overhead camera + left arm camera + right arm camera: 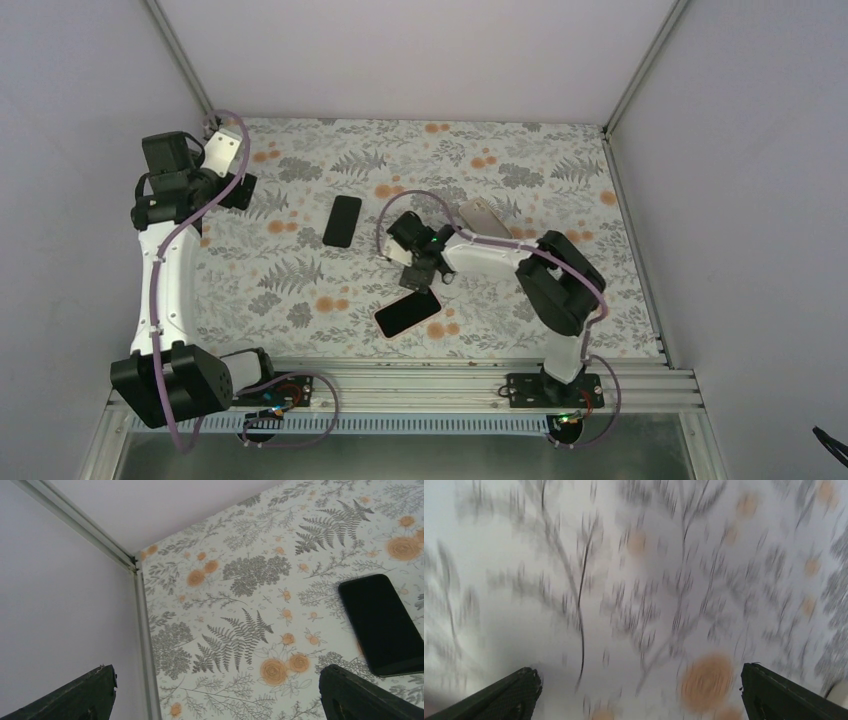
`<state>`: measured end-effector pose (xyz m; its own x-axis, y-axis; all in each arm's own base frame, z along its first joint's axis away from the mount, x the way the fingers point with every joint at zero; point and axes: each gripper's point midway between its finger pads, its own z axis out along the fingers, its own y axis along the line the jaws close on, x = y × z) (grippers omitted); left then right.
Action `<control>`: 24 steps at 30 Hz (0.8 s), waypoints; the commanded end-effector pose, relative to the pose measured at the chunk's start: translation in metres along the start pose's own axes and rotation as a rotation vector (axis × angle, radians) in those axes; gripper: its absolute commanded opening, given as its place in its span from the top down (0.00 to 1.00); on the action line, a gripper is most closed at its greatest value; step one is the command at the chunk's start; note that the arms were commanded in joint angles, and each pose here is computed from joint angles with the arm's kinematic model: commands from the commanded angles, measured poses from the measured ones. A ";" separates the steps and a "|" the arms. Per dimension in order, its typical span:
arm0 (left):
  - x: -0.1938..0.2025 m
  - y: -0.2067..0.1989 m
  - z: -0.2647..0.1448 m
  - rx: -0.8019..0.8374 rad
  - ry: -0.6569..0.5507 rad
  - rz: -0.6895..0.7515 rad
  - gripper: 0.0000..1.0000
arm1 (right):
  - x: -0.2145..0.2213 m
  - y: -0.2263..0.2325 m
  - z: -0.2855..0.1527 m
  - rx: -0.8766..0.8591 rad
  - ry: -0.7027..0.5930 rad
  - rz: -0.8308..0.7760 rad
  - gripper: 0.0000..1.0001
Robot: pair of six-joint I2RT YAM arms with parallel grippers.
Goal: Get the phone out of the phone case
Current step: Adjust the phone at the center of the board.
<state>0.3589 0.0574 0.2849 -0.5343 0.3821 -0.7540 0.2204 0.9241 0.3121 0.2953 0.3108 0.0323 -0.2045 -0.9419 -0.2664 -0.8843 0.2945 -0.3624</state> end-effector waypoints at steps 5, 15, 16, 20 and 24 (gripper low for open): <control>-0.007 -0.013 0.000 0.080 -0.060 -0.014 0.00 | 0.063 0.028 -0.028 -0.127 0.117 -0.041 0.01; -0.014 -0.016 -0.003 0.106 -0.077 -0.024 0.00 | 0.043 0.008 -0.075 -0.134 -0.008 0.032 0.00; -0.013 -0.017 -0.004 0.108 -0.076 -0.023 0.00 | 0.043 0.019 -0.079 -0.192 -0.005 0.018 0.00; -0.011 -0.020 -0.003 0.120 -0.076 -0.024 0.00 | 0.055 0.064 -0.087 -0.354 0.009 -0.104 0.00; -0.011 -0.024 -0.001 0.145 -0.082 -0.038 0.00 | 0.055 0.084 -0.086 -0.436 -0.010 -0.161 0.00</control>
<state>0.3580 0.0365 0.2814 -0.4973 0.3653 -0.7869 0.3050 0.9227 0.2357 0.2090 0.2681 0.0730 -0.1312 -0.9585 -0.2530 -0.9784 0.1663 -0.1225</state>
